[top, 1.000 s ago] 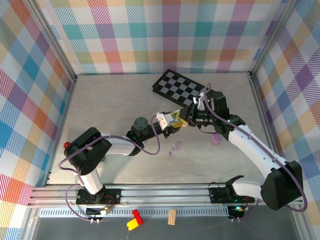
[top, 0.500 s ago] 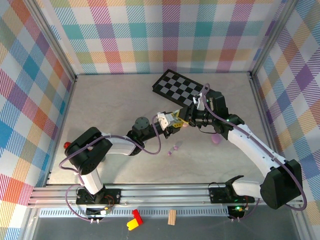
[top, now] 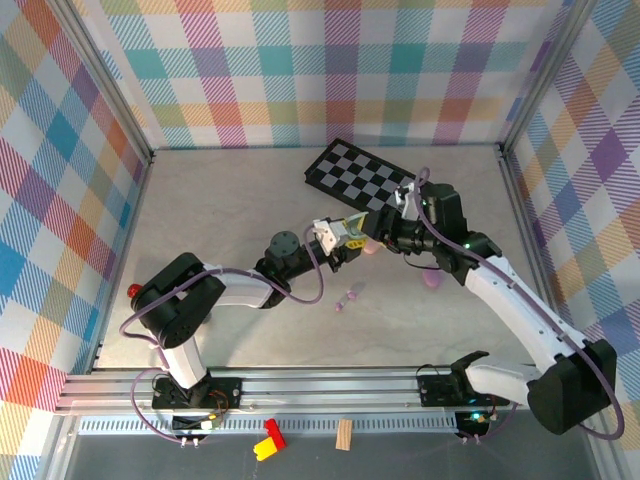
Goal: Insert wireless bluetooth earbuds into charging case
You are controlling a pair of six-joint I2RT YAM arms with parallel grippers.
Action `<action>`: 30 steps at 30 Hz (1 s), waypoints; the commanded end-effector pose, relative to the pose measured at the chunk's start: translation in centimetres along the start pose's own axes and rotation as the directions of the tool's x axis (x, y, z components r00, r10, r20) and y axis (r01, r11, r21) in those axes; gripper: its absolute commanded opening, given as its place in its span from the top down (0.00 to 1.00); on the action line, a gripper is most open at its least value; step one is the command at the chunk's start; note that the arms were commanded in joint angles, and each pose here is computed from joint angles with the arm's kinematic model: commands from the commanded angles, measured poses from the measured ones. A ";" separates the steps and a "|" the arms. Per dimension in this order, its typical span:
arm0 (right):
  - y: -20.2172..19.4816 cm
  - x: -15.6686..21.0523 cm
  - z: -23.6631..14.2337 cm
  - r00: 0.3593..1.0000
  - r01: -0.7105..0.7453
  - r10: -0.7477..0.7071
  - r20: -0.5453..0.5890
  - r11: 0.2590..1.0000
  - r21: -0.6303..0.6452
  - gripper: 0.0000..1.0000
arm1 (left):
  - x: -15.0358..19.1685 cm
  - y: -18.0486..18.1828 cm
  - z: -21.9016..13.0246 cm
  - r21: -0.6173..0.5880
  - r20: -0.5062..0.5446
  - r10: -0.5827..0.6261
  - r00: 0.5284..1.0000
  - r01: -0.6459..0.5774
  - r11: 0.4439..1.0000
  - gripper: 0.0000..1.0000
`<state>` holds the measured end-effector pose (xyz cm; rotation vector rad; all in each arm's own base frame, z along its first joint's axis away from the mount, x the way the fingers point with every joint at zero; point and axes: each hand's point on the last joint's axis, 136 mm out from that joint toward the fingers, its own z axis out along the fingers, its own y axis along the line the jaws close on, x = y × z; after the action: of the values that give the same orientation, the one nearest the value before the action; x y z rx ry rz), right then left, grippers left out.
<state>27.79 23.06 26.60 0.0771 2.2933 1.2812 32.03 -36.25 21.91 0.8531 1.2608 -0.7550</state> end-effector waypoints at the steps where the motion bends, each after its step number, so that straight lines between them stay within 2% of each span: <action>1: 1.0 0.2 -0.7 0.997 0.069 -0.069 0.020 0.997 -0.040 0.54 | -2.2 2.9 -2.0 -0.059 0.096 -0.027 0.995 0.033 0.998 1.00; 7: -0.2 1.1 0.7 0.999 0.039 -0.038 0.013 0.997 -0.060 0.53 | -3.5 7.3 -6.3 -0.152 0.114 -0.038 0.993 0.055 0.987 1.00; 14: -2.1 4.5 6.3 0.993 0.029 -0.030 -0.110 1.000 -0.011 0.52 | -5.9 11.0 -10.9 -0.232 0.162 -0.048 0.986 0.085 0.969 1.00; 23: -4.6 10.1 15.3 0.941 0.043 -0.024 -0.337 0.998 0.050 0.53 | -8.8 12.1 -15.0 -0.278 0.198 -0.023 0.980 0.079 0.957 1.00; 30: -6.7 13.0 20.5 0.895 0.051 -0.004 -0.445 0.994 0.094 0.58 | -9.8 11.3 -15.9 -0.270 0.180 -0.016 0.984 0.065 0.961 1.00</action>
<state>26.84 37.43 7.08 -0.1723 2.7603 1.2265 33.21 -16.59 31.82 0.5043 1.1770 -0.6287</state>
